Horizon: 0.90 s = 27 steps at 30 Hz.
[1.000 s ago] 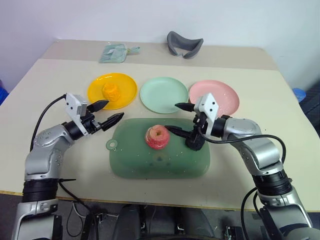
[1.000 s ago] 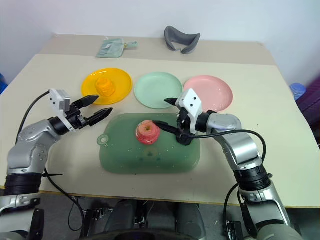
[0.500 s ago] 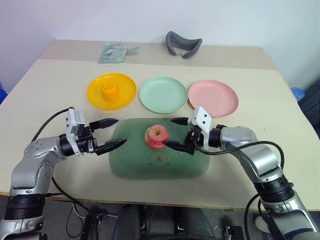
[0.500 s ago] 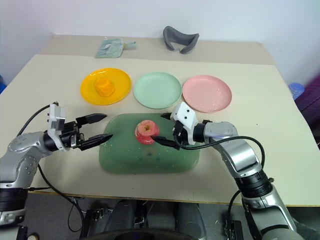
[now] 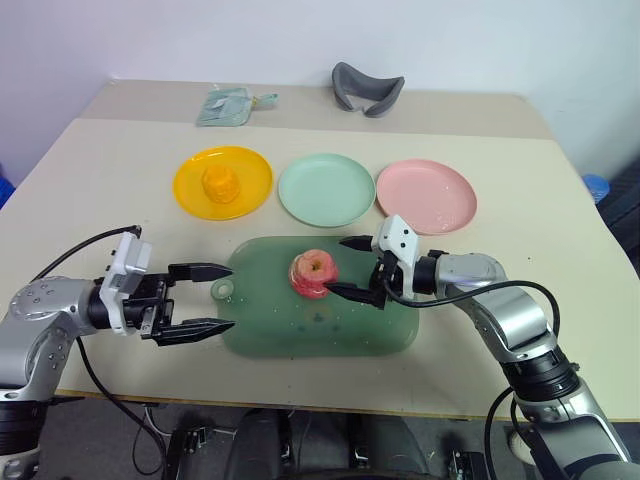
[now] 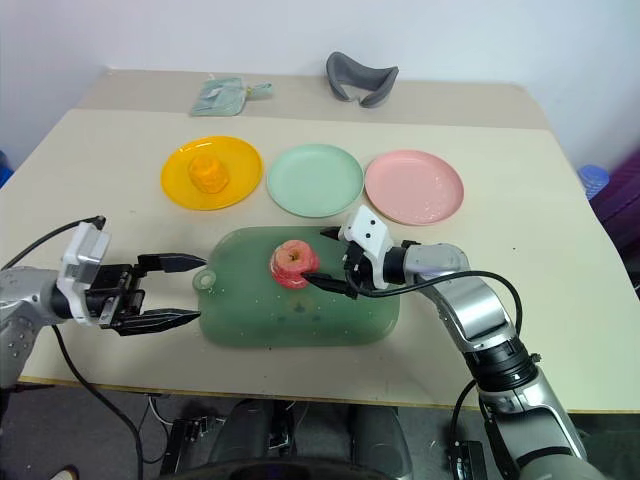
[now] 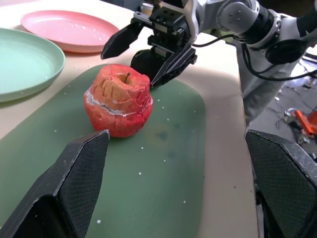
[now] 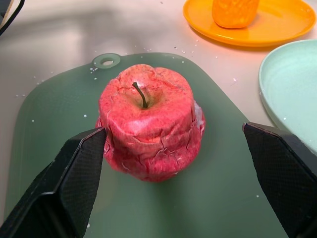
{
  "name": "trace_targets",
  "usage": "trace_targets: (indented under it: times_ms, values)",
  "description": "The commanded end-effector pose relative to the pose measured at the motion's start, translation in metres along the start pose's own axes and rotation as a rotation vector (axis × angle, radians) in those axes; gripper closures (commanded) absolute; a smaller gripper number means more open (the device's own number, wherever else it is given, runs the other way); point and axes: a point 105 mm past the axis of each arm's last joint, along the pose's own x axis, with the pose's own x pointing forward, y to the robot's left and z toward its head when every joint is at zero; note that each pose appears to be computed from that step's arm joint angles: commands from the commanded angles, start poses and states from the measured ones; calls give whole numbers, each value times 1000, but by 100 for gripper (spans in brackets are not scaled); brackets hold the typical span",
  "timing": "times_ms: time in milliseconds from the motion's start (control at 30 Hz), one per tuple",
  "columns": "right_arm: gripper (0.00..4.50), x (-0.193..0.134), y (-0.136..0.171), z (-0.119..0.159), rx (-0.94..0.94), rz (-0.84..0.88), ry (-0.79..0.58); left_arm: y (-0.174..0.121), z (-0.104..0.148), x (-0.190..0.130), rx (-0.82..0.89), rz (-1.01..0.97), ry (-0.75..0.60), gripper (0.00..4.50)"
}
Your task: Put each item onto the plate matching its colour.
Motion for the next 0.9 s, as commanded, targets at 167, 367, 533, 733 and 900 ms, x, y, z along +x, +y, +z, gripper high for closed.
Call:
trace_targets:
  times_ms: [167, 367, 533, 733, 900]
  values:
    - [0, 4, 2, 8, -36, 25, -35, -1, 7, -2, 51, 17, -9, 4]
    - [0, 5, 6, 6, -13, 57, -37, -1, 5, -2, 53, 26, -10, 4]
    - [0, 8, 9, 7, 0, 82, -43, -1, 4, -2, 60, 35, -10, 4]
    - [0, 10, 12, 4, 13, 110, -38, -2, 1, -2, 58, 45, -6, 4]
    - [0, 14, 12, 1, 13, 117, -34, -4, 0, -2, 57, 54, -8, 4]
